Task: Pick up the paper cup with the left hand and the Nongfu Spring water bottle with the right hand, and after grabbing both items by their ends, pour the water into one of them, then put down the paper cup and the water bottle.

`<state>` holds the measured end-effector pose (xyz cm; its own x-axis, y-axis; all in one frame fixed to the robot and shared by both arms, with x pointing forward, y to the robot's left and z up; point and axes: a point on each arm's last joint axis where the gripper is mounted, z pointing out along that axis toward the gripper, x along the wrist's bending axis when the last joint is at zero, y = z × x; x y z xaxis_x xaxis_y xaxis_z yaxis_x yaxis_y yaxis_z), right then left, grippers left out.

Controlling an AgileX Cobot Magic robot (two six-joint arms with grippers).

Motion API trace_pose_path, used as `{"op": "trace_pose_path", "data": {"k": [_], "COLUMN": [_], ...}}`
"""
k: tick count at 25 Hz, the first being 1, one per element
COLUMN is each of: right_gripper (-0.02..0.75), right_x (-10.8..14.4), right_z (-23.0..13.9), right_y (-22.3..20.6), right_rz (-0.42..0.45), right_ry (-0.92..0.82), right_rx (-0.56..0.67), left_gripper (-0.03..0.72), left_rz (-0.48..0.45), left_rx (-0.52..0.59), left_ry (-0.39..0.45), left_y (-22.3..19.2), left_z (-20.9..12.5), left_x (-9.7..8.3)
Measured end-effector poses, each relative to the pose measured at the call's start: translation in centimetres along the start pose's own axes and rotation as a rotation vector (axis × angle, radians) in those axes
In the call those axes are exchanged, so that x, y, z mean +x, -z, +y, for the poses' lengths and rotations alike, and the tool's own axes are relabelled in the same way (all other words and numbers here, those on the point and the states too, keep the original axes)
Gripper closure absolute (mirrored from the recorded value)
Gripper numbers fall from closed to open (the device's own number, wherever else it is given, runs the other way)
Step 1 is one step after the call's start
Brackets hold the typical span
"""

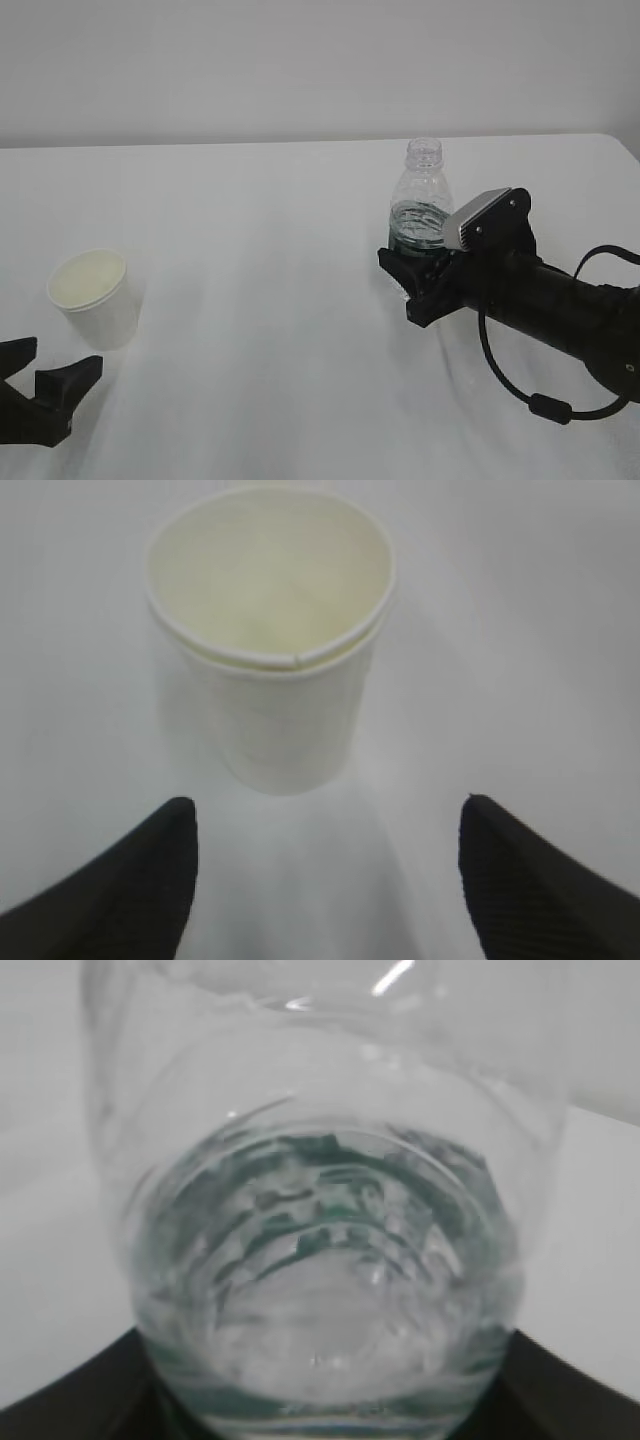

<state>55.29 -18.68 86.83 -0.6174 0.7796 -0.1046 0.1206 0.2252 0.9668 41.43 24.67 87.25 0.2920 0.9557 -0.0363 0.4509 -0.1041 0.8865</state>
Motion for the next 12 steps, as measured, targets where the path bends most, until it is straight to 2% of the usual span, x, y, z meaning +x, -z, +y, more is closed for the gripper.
{"op": "trace_pose_path", "data": {"k": [5,12], "right_gripper": [0.278,0.278], "right_x": [0.0,0.0], "right_z": [0.0,0.0], "right_y": [0.0,0.0], "right_rz": [0.000,0.000], "right_ry": [0.000,0.000], "right_rx": [0.000,0.000], "left_gripper": [0.101,0.087], "left_rz": [0.019,0.021], "left_rx": [-0.020,0.025], "left_ry": [-0.004,-0.005], "left_y": [-1.0,-2.4], "left_z": [0.5,-0.3], "left_x": [0.2,0.2]}}
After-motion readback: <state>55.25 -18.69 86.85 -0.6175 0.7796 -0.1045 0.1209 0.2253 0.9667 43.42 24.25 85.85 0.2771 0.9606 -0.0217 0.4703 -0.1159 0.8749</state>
